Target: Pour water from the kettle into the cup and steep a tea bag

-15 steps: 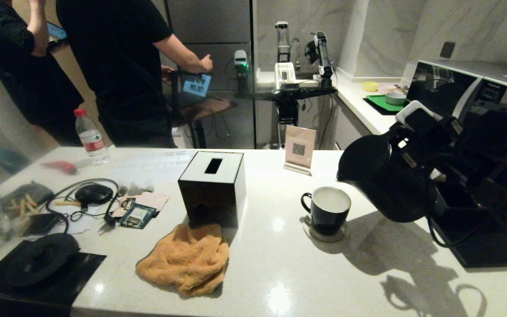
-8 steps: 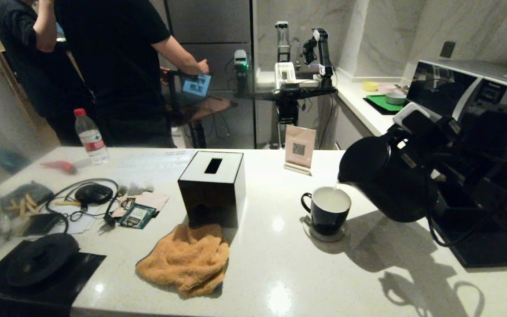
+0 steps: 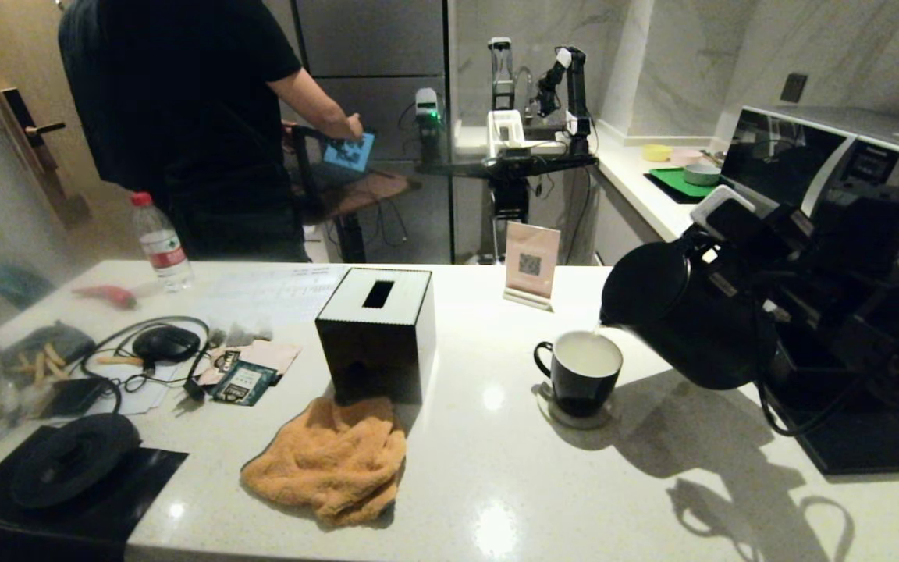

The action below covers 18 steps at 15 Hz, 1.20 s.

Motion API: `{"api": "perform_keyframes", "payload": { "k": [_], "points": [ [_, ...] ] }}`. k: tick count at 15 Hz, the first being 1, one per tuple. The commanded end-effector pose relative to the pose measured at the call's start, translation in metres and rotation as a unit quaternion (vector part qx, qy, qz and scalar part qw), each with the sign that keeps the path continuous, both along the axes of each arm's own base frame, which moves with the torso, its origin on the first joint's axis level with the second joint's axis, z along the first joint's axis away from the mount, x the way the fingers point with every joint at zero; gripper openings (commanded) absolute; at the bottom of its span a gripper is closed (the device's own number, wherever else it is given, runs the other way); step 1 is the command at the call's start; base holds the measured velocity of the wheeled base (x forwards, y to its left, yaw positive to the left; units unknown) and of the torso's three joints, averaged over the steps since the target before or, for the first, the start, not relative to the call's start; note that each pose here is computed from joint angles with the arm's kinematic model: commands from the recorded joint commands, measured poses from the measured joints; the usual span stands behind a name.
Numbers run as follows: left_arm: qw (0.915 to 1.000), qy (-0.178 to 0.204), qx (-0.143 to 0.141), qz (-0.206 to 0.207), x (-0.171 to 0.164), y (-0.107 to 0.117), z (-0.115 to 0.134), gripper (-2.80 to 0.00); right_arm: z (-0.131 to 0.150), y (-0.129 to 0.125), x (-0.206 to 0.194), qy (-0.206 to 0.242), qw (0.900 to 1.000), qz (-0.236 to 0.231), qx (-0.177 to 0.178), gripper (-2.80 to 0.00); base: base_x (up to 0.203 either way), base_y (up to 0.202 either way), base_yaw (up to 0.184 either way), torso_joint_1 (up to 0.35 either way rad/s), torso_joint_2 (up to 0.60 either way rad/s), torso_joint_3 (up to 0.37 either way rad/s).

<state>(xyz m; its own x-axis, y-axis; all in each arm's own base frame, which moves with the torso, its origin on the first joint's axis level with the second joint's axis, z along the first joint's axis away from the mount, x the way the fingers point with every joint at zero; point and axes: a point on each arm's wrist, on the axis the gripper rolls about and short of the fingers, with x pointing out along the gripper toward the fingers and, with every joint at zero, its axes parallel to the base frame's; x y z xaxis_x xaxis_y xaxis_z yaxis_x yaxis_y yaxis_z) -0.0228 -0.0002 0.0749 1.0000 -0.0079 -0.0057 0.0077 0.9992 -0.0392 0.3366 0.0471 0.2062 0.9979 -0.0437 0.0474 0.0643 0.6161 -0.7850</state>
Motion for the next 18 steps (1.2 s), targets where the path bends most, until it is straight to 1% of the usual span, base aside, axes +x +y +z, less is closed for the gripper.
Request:
{"api": "perform_keyframes", "payload": {
  "k": [1,2,4,18],
  "points": [
    [1.0000,0.000,0.000,0.000,0.0000,0.0000,0.0000,-2.80,0.0010,0.0016,0.0001,-0.006,0.999,0.032,-0.017,-2.80,0.000,0.000,0.000,0.000,0.00,0.000],
    [1.0000,0.000,0.000,0.000,0.0000,0.0000,0.0000,-2.80,0.0012,0.0017,0.0001,-0.007,0.999,0.035,-0.028,-2.80,0.000,0.000,0.000,0.000,0.00,0.000],
    [1.0000,0.000,0.000,0.000,0.0000,0.0000,0.0000,-2.80,0.0018,0.0021,-0.0002,-0.011,0.999,0.037,-0.032,-2.80,0.000,0.000,0.000,0.000,0.00,0.000],
    [1.0000,0.000,0.000,0.000,0.0000,0.0000,0.0000,-2.80,-0.0001,0.0011,-0.0021,-0.015,0.998,0.042,-0.035,-2.80,0.000,0.000,0.000,0.000,0.00,0.000]
  ]
}}
